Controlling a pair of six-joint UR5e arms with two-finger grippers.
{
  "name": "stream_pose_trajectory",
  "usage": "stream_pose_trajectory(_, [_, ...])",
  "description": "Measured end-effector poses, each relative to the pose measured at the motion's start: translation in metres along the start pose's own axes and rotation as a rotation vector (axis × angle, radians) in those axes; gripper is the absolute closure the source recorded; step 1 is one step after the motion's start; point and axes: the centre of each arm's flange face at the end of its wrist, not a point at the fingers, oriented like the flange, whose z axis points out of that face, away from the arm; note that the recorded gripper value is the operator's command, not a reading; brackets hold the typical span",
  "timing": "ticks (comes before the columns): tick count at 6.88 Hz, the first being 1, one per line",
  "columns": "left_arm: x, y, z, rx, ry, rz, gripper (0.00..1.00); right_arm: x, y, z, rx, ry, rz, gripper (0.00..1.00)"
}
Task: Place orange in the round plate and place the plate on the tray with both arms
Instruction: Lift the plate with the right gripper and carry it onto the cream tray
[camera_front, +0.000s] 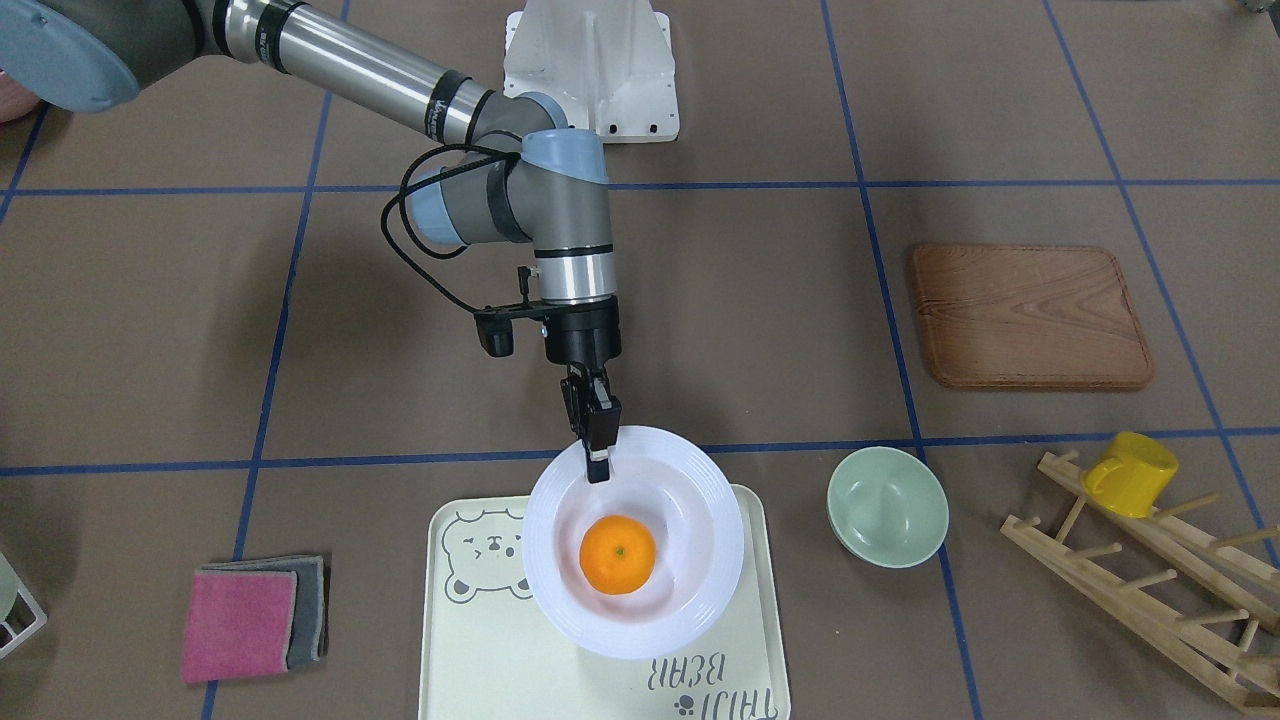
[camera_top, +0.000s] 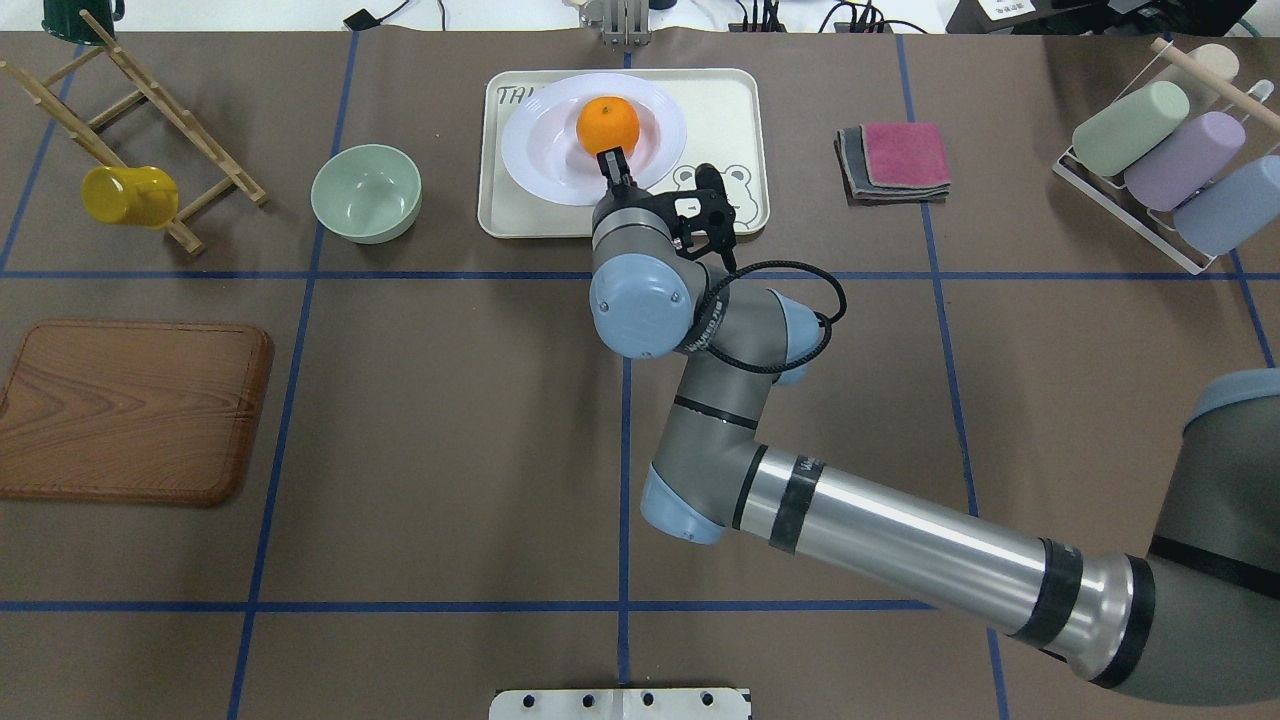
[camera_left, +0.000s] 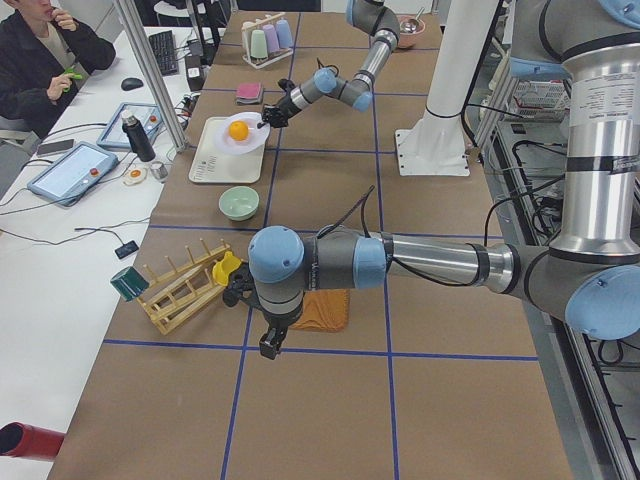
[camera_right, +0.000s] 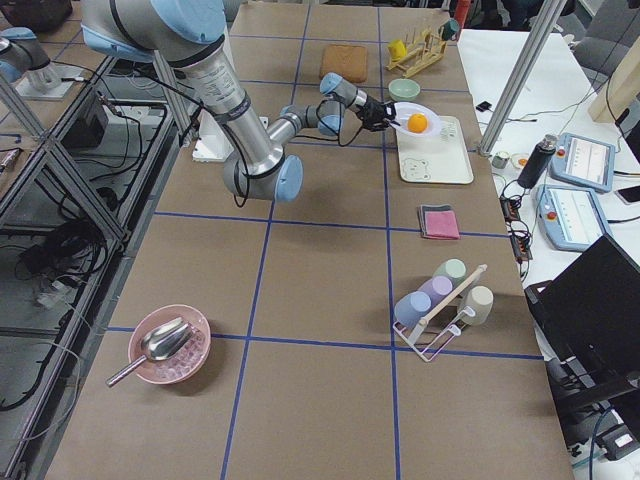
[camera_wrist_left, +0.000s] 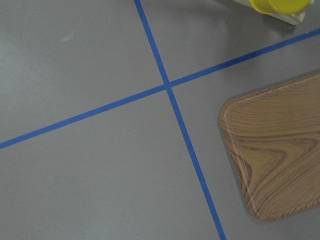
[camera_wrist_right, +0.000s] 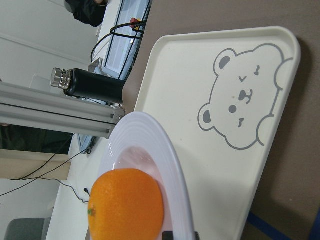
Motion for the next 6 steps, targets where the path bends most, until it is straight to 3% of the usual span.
stream_pose_trajectory(1, [0.000,-0.001,0.000,0.000,0.000,0.000,0.01,-0.006,-0.004,0.027,0.047,0.037,0.002,1.00])
stream_pose_trajectory(2, [0.000,-0.001,0.000,0.000,0.001,0.000,0.01,-0.003,-0.013,0.051,0.086,0.064,-0.002,0.84])
stream_pose_trajectory(3, [0.001,-0.001,0.000,0.000,0.001,0.001,0.01,-0.003,-0.017,0.061,0.096,0.073,0.001,0.57])
stream_pose_trajectory(4, [0.001,-0.002,0.000,0.000,0.000,0.002,0.01,-0.002,-0.016,0.063,0.092,0.073,0.011,0.19])
stream_pose_trajectory(5, [0.001,-0.002,0.000,0.001,0.000,0.003,0.01,-0.002,-0.015,0.062,0.084,0.064,0.032,0.04])
stream_pose_trajectory(6, [0.002,-0.002,-0.001,0.001,0.000,0.004,0.01,-0.002,-0.013,0.060,0.077,0.058,0.048,0.01])
